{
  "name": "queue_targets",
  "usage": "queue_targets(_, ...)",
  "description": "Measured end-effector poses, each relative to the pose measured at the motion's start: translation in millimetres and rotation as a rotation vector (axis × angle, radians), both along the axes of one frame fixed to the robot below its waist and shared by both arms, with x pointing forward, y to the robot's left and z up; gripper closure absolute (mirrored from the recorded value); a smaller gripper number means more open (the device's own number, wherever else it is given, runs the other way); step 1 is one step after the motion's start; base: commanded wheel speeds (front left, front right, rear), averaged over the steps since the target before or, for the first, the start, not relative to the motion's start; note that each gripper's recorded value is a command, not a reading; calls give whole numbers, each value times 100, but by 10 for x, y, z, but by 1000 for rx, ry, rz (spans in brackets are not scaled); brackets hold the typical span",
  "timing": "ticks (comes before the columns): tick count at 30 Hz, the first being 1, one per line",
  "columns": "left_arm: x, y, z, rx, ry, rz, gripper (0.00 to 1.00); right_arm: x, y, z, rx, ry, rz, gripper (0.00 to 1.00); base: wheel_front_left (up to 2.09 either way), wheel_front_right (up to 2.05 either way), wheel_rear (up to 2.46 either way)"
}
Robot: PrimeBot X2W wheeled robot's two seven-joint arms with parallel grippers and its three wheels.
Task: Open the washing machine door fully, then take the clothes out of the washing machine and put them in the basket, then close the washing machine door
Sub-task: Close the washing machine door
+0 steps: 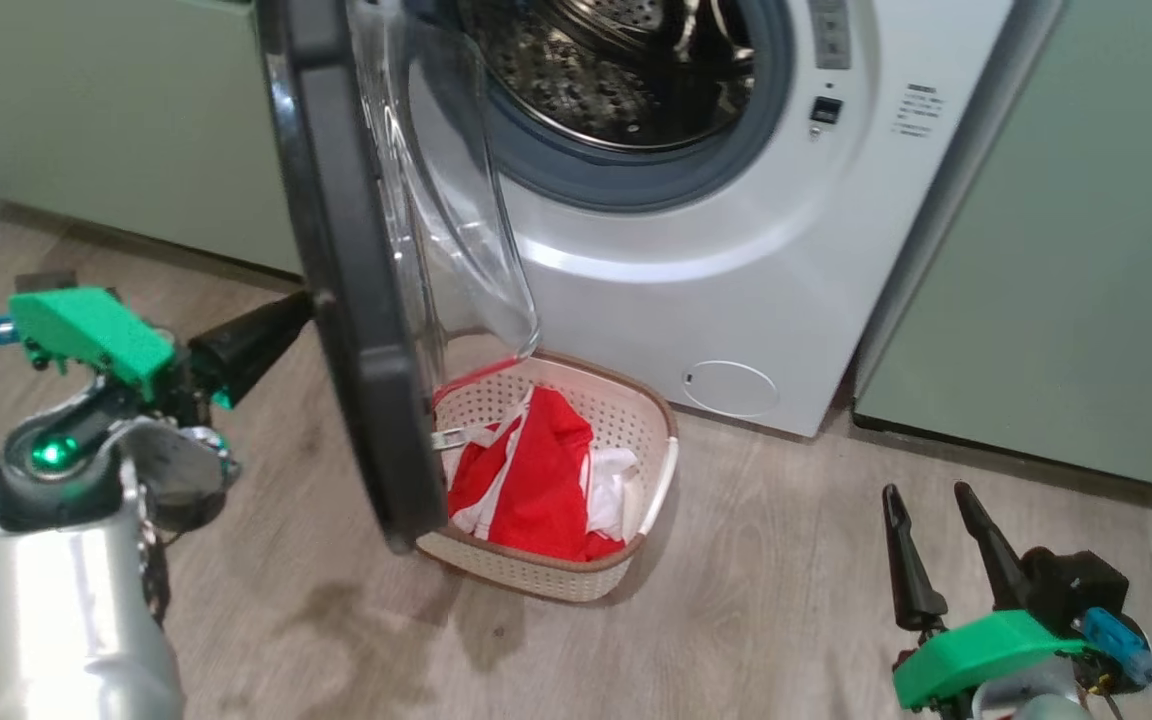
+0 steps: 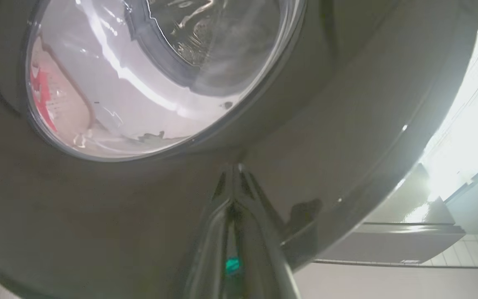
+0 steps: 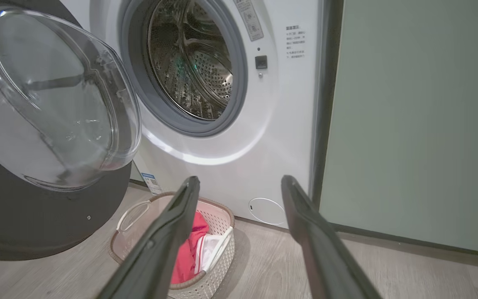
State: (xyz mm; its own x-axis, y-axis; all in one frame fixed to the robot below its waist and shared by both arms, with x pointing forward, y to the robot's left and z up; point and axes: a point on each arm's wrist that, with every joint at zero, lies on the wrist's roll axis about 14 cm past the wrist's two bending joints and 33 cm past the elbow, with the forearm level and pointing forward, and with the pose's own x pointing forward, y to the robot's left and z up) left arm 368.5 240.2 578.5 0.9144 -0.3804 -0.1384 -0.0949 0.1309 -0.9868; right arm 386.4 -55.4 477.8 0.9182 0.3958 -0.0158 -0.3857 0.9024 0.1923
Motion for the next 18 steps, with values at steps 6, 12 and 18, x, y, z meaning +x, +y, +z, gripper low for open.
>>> queue_targets(6,200,-462,17,20,-30,-51,100,-20,-244,-30,-1,7,-70,0,0,0,0)
queue_targets(12,483,-852,-80,-21,-25,-67,100,-86,-546,-74,-6,18,-157,0,0,0,0)
queue_targets(18,726,-1241,-202,-19,-23,-117,100,-206,-916,-118,-21,28,-264,0,0,0,0)
